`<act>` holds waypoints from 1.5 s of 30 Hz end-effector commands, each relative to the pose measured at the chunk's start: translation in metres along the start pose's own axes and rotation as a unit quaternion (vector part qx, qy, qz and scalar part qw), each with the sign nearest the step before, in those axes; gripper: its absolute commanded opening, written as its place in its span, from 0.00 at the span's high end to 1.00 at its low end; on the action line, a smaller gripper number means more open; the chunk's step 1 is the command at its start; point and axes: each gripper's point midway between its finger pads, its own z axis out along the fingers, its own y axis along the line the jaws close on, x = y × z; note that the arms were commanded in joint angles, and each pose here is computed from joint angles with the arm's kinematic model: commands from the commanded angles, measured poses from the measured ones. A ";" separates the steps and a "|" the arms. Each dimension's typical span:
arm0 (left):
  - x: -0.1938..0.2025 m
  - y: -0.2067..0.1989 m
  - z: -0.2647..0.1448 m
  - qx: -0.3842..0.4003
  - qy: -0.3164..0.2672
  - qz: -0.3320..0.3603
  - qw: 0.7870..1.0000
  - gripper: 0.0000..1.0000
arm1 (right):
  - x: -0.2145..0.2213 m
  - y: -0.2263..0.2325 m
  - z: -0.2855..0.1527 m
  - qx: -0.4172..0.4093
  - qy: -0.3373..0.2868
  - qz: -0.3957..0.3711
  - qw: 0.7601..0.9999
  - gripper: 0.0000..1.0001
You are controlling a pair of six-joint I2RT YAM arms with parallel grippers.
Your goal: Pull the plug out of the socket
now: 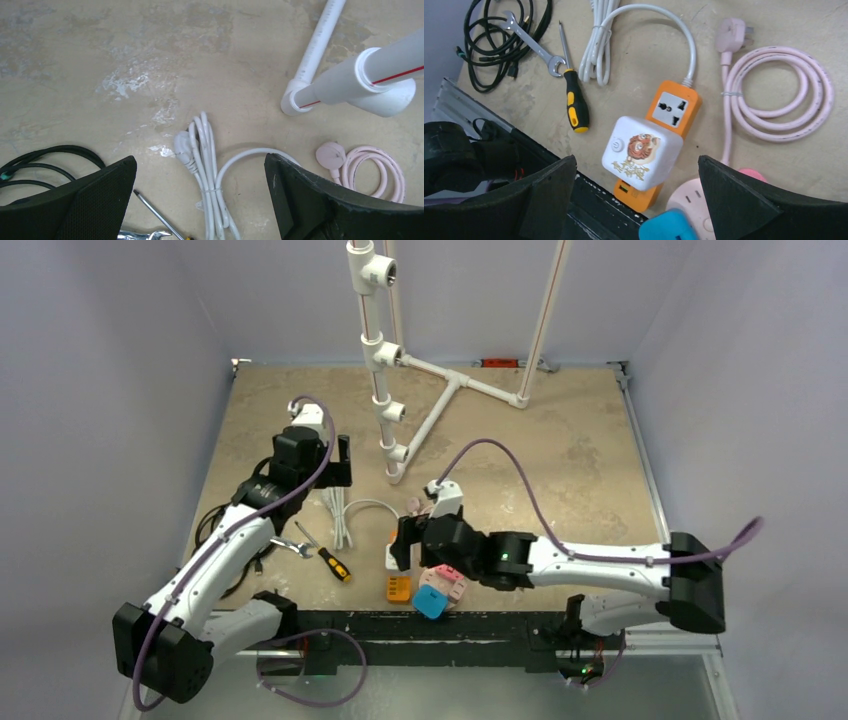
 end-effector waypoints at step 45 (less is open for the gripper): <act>-0.034 0.037 -0.029 0.000 -0.097 -0.061 0.993 0.01 | 0.035 0.095 0.092 -0.058 -0.024 -0.346 0.936 0.55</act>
